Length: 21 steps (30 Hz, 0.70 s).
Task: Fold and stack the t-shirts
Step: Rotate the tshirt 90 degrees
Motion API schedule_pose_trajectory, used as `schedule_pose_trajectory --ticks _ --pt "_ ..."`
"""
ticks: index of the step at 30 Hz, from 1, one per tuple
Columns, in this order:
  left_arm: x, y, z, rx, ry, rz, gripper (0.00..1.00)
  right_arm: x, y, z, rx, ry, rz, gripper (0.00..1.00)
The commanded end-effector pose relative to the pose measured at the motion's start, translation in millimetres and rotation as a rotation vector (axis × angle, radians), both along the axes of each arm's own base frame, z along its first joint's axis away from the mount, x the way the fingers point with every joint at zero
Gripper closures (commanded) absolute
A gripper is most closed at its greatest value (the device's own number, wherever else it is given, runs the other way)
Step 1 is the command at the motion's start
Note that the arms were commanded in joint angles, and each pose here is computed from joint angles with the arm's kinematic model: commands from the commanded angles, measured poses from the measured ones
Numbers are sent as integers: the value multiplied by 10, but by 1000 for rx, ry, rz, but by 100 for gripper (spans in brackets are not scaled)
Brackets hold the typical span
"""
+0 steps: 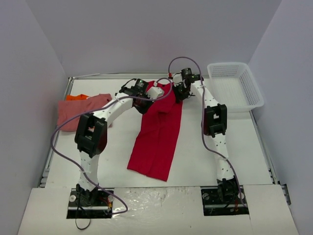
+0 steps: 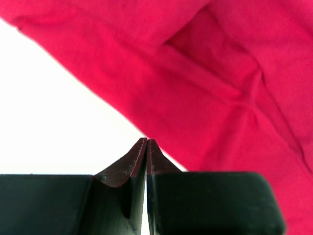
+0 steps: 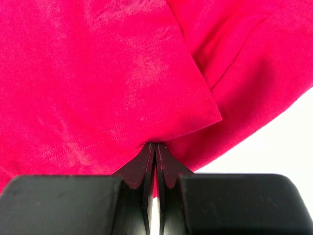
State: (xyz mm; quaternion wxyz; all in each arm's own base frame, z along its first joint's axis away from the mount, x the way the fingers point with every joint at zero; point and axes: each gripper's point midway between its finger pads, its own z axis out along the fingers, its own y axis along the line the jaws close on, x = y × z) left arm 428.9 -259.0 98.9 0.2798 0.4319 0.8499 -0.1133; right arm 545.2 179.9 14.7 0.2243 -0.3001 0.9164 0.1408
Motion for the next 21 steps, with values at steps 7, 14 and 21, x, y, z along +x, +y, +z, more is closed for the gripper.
schedule_pose_trajectory --ticks 7,14,21 --pt "-46 492 388 32 -65 89 98 314 -51 -316 -43 -80 6 100" --pt "-114 596 323 37 -39 126 97 564 89 -107 -53 -218 21 100" --pt "-71 575 436 19 -71 134 98 482 187 563 -89 -331 41 100"
